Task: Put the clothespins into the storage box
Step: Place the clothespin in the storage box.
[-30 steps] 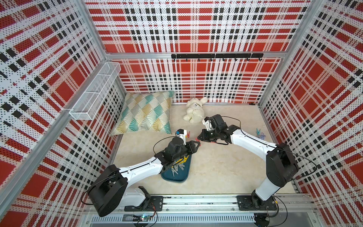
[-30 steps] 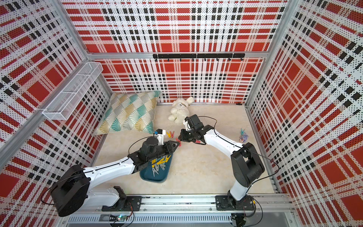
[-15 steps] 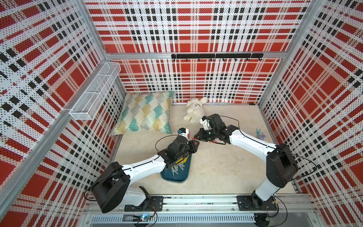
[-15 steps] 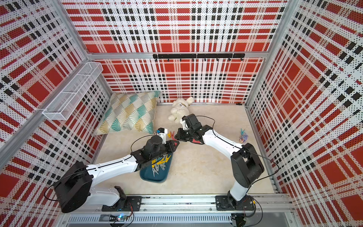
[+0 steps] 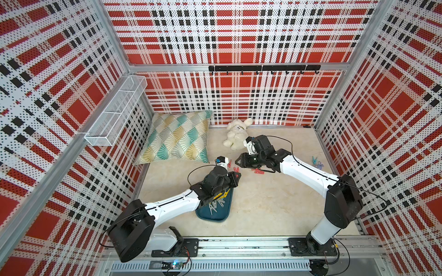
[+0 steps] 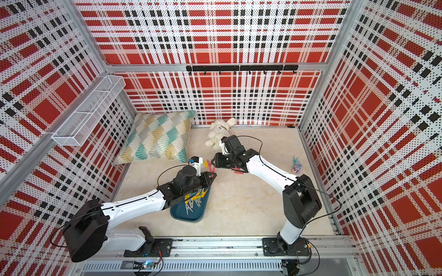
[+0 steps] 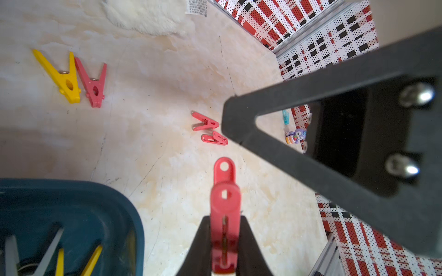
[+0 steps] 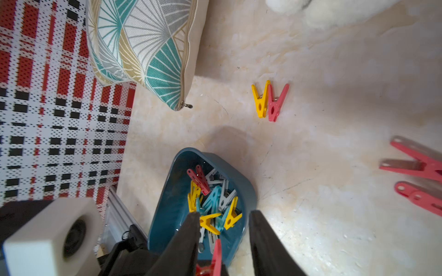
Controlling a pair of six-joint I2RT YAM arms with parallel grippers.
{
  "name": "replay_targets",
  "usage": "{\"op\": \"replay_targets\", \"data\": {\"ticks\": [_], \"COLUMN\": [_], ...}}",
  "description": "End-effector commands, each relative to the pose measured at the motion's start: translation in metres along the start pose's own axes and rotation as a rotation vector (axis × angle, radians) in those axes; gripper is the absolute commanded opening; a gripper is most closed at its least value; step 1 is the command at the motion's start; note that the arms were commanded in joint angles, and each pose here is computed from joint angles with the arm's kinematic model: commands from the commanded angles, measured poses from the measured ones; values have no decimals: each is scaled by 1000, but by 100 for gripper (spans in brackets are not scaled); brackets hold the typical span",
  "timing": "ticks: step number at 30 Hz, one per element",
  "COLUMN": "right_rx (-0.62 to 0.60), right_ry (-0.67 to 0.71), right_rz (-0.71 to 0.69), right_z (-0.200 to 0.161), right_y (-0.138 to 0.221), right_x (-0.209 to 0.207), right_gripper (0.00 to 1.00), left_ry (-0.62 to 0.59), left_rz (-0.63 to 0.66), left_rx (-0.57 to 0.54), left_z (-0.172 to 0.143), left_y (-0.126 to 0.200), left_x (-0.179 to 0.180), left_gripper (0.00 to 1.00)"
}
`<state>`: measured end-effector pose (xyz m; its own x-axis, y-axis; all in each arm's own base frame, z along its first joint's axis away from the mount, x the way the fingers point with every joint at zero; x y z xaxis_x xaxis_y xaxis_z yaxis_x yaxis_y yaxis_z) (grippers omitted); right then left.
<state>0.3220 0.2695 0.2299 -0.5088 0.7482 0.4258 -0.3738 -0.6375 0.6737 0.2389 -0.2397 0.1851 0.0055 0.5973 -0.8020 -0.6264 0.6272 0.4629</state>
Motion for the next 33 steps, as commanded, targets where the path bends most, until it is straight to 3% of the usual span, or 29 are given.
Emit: {"op": "replay_targets", "data": {"ticks": [1, 12, 22, 27, 33], "right_rx": [-6, 168, 247, 302, 381], "right_ry": [38, 149, 197, 242, 314], "right_rz": [-103, -420, -512, -540, -556], "right_z": [6, -16, -13, -10, -17], "right_y": [11, -10, -46, -61, -70], "right_x": [-17, -84, -107, -115, -124], "right_gripper": [45, 52, 52, 50, 51], "left_ry": [-14, 75, 120, 117, 110], "left_rz": [43, 192, 335, 345, 342], "left_rx": [6, -8, -36, -43, -44], "left_z": [-3, -10, -11, -9, -8], "left_y": [8, 34, 57, 59, 58], "left_x": [14, 74, 117, 118, 116], "left_gripper": [9, 10, 18, 48, 50]}}
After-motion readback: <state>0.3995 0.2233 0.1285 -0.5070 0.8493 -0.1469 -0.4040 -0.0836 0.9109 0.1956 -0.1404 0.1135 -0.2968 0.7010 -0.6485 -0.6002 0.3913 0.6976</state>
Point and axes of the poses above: each gripper's point midway between its finger pads, its own y axis back along the fingers, its own x axis along the line the jaws close on, z = x × y, the point moved 7 cm from there along y, back along the fingers, and after that the axes turned 15 degrees about y, right-handed, at the moved point
